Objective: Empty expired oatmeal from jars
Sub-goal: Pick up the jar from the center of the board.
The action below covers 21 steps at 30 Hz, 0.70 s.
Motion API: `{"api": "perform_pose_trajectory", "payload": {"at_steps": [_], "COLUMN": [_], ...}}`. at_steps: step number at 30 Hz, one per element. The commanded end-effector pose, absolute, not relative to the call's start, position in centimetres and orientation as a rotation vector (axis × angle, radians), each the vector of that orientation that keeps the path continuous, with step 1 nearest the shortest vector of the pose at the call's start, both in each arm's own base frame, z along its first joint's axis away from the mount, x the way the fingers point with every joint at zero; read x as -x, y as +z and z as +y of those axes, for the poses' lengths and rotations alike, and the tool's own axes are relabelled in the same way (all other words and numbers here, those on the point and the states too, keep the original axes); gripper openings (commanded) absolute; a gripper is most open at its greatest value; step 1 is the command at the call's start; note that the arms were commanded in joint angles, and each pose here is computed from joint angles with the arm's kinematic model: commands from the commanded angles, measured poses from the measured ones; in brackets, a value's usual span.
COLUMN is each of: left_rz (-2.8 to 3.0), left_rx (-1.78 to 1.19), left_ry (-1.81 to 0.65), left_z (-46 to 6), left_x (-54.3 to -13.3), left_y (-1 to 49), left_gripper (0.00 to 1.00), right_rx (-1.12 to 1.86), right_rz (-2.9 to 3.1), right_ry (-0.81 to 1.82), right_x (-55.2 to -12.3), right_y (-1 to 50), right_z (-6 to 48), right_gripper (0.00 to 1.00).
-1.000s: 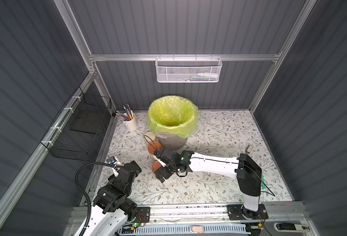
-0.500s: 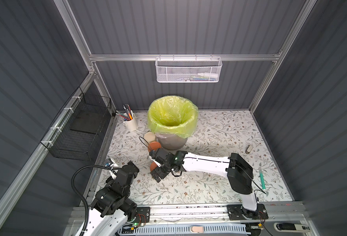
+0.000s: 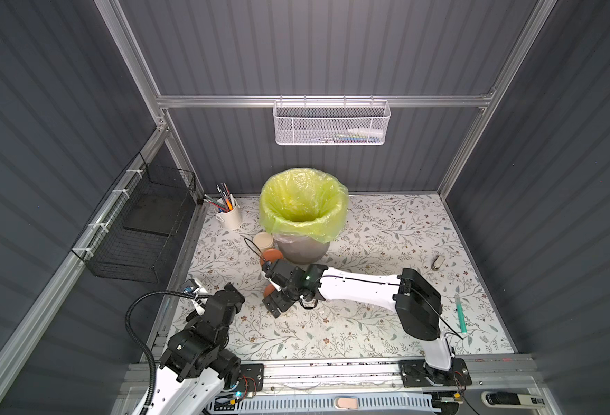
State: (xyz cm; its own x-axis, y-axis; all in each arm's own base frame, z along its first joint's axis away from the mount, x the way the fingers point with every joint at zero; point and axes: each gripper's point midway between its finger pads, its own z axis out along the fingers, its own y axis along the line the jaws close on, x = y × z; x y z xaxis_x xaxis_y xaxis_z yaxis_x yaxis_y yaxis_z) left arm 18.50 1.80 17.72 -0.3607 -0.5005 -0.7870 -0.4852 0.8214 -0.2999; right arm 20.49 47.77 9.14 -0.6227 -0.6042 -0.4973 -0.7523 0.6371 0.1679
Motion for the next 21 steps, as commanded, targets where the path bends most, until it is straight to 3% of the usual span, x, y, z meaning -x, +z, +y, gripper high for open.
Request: {"api": "perform_pose_trajectory", "payload": {"at_steps": [1,21], "left_rz": [2.015,2.031], "left_rx": [0.740,0.729], "left_ry": [0.017,0.040], "left_z": [2.33,2.24], "left_x": [-18.19,-18.39], "left_y": [17.41,17.33], "left_gripper": [1.00,1.00], "right_rx": [1.051,1.010], "right_rz": [2.461,2.467], "right_ry": [0.495,0.511], "right_x": [-21.31,-22.26], "right_y": [8.68,8.52], "right_z": [48.26,48.41], "right_gripper": [0.99,0.98]}}
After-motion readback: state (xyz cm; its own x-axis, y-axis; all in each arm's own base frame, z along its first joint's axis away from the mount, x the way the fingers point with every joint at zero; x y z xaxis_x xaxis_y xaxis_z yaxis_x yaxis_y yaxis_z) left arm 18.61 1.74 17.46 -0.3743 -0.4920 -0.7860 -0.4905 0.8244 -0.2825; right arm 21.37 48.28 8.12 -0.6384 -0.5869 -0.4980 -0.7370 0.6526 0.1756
